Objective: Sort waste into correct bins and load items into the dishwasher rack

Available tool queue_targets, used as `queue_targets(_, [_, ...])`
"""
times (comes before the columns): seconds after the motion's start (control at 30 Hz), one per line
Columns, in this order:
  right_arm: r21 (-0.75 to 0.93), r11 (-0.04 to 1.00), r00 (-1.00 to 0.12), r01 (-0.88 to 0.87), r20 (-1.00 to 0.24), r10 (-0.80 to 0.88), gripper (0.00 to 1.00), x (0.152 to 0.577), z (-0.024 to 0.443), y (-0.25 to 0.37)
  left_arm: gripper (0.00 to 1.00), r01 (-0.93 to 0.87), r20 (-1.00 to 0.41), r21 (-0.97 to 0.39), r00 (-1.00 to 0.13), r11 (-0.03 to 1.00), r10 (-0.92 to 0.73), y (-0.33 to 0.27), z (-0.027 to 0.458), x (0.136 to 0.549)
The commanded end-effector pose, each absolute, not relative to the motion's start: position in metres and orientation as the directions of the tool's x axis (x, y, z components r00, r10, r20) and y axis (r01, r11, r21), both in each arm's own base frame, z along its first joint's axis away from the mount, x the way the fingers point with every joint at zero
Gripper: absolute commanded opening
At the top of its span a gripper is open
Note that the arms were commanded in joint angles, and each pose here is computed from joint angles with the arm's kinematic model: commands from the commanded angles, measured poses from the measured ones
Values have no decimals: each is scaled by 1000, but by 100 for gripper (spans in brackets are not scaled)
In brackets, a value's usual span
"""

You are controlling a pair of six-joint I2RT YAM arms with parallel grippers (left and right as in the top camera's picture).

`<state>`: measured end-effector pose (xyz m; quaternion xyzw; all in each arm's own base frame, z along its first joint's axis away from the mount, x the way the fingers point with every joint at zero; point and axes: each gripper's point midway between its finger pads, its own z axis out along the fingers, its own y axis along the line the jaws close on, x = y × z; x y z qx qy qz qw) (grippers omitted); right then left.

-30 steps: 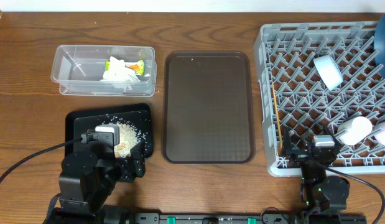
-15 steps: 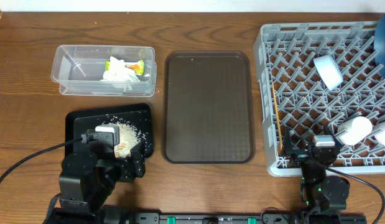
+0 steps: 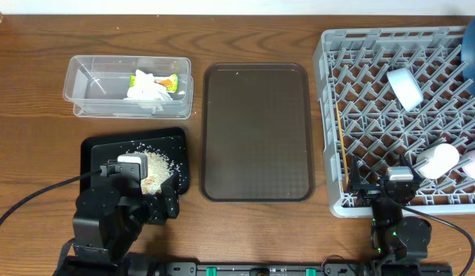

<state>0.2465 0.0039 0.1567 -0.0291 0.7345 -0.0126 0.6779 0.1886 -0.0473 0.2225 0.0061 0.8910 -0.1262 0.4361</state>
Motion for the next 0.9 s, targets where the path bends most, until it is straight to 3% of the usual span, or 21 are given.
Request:
queue_targets(0.0, [-68, 997, -77, -24, -995, -70, 99, 246, 156, 4, 89, 138, -787, -154, -616, 978, -37, -42, 219, 187])
queue_targets(0.17, [-68, 997, -77, -24, -995, -70, 99, 246, 156, 4, 89, 173, -839, -84, -544, 981, 24, -39, 217, 192])
queue_targets(0.7, [-68, 997, -77, -24, -995, -70, 99, 246, 156, 4, 89, 165, -997, -20, -71, 986, -8, -35, 163, 242])
queue_targets(0.87, [-68, 997, -77, -24, -995, -70, 99, 246, 156, 4, 89, 167, -997, 28, -69, 986, 40, -34, 156, 243])
